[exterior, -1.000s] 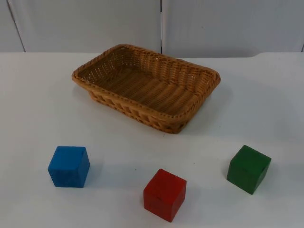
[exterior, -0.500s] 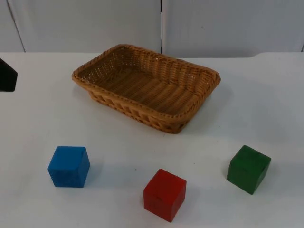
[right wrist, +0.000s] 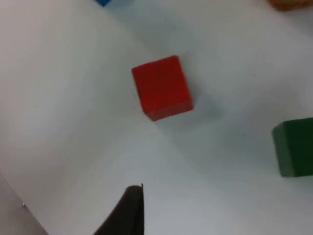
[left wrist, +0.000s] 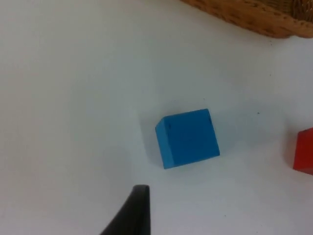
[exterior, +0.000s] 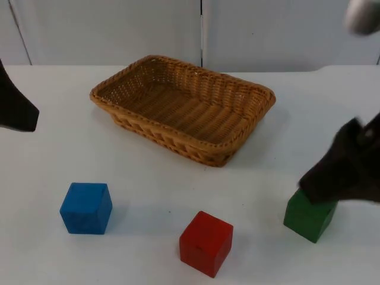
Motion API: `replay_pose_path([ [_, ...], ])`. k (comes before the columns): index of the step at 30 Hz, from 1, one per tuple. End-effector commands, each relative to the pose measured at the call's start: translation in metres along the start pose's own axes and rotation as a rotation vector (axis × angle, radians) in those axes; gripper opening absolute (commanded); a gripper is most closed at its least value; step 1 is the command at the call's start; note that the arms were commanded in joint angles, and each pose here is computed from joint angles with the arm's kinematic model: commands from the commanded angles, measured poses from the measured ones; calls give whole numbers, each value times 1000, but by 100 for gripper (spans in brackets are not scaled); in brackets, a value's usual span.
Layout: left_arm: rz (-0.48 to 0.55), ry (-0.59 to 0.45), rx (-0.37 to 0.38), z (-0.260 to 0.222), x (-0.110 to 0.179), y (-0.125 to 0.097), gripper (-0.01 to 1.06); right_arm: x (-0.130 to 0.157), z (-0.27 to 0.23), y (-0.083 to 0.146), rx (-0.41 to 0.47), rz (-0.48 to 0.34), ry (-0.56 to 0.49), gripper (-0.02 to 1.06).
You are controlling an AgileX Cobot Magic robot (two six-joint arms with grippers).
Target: Pick up one cube with each hand and place exactly two cubes into the same basket, leaving the remaining cube outside.
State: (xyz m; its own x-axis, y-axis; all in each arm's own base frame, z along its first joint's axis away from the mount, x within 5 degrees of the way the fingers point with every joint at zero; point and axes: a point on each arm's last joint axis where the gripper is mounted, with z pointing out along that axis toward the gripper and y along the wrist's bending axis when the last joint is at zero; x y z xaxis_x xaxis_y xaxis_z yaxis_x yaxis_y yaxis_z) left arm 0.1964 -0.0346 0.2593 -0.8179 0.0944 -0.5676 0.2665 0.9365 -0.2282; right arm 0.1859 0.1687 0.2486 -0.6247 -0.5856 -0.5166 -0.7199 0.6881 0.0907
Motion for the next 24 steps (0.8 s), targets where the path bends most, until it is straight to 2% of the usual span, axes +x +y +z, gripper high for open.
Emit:
replay_pose_path([
  [1, 7, -7, 16, 2, -3, -4, 105, -9, 8, 5, -6, -12, -3, 105],
  [6, 48, -14, 23, 22, -9, -13, 105, -29, 34, 22, -19, -91, 45, 105],
  [9, 36, 7, 10, 37, -11, -11, 105, -38, 51, 29, -3, -127, 69, 105],
  [11, 33, 16, 9, 40, -10, -10, 105, -38, 55, 30, 2, -133, 75, 105],
  [18, 1, 68, -32, 72, -10, 2, 105, -38, 88, 40, 39, -252, 73, 105],
  [24, -20, 81, -71, 94, -9, 11, 105, -41, 100, 40, 43, -233, 30, 105],
])
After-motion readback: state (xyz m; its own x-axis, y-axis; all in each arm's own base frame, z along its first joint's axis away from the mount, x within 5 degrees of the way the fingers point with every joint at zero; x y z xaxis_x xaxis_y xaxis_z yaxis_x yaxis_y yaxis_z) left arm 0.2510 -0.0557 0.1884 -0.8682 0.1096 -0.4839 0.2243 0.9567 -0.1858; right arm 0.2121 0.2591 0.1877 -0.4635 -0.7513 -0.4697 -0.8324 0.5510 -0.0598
